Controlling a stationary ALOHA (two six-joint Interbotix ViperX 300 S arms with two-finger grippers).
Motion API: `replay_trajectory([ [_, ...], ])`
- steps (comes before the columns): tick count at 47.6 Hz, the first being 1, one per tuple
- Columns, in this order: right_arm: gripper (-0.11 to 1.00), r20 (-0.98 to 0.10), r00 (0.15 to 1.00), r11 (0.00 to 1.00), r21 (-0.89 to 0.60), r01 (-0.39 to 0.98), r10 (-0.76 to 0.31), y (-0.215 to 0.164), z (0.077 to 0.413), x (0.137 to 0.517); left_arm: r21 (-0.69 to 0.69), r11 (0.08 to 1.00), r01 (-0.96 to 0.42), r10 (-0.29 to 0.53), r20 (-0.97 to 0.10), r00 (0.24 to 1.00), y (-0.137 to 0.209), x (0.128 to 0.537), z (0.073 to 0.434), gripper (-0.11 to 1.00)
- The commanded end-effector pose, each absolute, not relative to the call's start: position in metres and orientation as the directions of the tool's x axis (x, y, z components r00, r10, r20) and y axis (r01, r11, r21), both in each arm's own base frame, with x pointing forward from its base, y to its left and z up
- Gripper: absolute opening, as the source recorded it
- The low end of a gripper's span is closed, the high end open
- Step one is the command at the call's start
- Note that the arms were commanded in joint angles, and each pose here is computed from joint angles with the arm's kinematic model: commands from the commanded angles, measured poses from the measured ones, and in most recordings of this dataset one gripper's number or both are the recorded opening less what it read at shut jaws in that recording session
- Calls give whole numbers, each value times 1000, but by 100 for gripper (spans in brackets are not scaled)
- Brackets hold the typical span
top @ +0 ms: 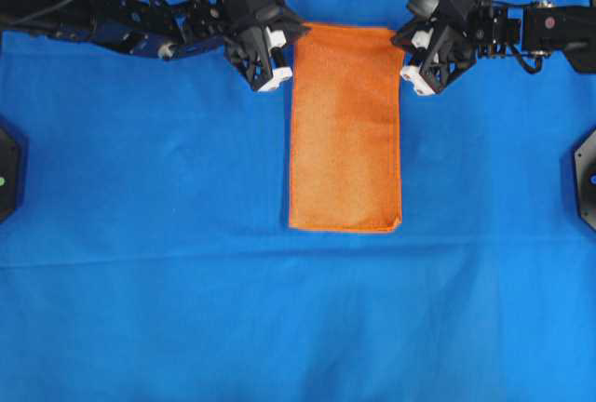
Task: Fold the orange towel.
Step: 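Lift the top end and fold it down onto the bottom half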
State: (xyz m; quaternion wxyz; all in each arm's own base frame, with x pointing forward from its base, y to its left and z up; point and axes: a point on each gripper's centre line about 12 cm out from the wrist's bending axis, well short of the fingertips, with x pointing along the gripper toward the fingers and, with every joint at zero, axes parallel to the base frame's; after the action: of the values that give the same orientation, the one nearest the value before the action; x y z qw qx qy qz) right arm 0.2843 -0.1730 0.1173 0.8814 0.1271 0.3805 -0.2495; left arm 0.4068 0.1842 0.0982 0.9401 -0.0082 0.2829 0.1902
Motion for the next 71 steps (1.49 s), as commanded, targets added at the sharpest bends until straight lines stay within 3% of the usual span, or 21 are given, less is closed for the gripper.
replay_trajectory([
  [1,5,-715,602,843,32,537,-356,-175,127,285,93,927,-364,359,-502,787,183,408,115,4],
  [17,5,-685,645,874,25,485,-338,-147,150,291,71,951,-302,296,-493,818,144,407,127,4],
  [30,5,-723,638,914,25,405,-263,-85,161,294,70,983,-172,184,-492,851,85,408,146,4],
  [42,5,-751,645,949,85,304,-139,-24,154,298,59,998,-11,44,-599,799,21,406,136,4],
  [52,5,-768,637,960,121,252,-71,8,147,300,19,998,65,-38,-628,777,-21,403,128,4],
  [61,5,-804,593,957,130,258,-50,18,127,304,-1,998,66,-50,-653,755,-29,405,107,4],
  [71,5,-818,574,954,140,266,-40,22,117,306,1,998,69,-53,-623,781,-31,411,93,4],
])
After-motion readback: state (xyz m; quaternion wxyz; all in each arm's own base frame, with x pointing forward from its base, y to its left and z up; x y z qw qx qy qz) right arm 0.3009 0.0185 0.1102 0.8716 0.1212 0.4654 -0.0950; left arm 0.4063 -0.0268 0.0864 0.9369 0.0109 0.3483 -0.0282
